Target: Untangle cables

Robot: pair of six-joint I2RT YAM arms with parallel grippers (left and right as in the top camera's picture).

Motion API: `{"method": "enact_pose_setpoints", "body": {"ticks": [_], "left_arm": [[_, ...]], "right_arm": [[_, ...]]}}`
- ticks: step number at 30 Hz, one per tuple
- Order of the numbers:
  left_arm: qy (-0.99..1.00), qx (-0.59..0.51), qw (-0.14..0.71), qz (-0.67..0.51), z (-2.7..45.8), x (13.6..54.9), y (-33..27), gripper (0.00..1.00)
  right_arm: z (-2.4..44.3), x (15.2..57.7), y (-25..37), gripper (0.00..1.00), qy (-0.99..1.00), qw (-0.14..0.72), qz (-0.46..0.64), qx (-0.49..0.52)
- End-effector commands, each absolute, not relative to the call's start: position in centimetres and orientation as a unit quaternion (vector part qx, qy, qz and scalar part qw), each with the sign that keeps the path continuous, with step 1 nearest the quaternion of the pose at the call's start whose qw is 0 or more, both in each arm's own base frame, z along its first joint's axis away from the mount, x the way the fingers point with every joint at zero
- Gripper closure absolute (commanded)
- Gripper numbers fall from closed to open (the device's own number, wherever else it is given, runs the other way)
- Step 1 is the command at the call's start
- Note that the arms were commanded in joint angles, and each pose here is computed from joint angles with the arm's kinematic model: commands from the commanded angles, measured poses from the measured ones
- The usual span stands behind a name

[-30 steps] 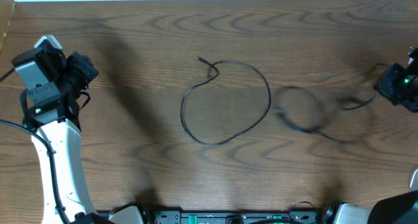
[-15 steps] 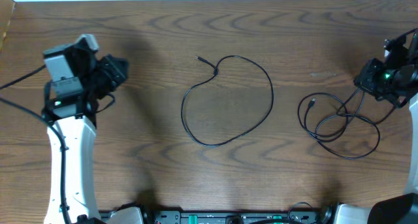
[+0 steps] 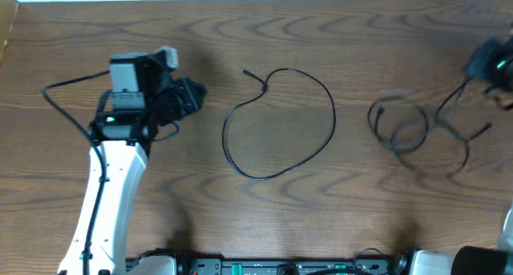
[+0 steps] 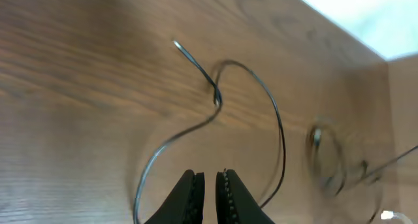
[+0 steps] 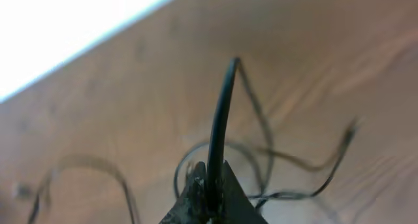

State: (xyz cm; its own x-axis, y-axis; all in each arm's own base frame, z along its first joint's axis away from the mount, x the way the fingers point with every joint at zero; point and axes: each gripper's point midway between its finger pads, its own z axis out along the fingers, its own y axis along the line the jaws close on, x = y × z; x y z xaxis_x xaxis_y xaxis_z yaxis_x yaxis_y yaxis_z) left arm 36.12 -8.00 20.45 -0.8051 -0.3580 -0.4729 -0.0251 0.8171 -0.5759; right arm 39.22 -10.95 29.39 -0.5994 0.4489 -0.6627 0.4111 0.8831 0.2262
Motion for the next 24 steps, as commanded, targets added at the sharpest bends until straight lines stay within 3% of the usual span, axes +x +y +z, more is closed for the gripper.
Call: {"method": "enact_pose_setpoints", "body": {"ticks": [1,5,10,15,24], "left_arm": [[0.917,-0.070,0.302,-0.253,20.4,35.8,-9.1,0.87],[0.921,-0.043,0.303,-0.243,20.3,35.5,-10.8,0.87],[0.921,-0.018,0.298,-0.252,20.4,34.9,-12.7,0.87],[0.925,0.004,0.279,-0.257,19.9,33.7,-14.5,0.87],[0.923,0.044,0.276,-0.264,20.0,32.8,-16.6,0.87]], "right_arm": [[37.6,39.5,-14.9,0.99,0.851,0.459,-0.063,0.247],[39.5,40.0,-18.8,0.99,0.847,0.447,-0.085,0.274],[37.7,40.2,-24.0,0.99,0.841,0.409,-0.091,0.342],[36.7,36.1,-30.7,0.99,0.796,0.385,-0.142,0.445],[36.3,28.9,-37.3,0.99,0.743,0.374,-0.139,0.537]]}}
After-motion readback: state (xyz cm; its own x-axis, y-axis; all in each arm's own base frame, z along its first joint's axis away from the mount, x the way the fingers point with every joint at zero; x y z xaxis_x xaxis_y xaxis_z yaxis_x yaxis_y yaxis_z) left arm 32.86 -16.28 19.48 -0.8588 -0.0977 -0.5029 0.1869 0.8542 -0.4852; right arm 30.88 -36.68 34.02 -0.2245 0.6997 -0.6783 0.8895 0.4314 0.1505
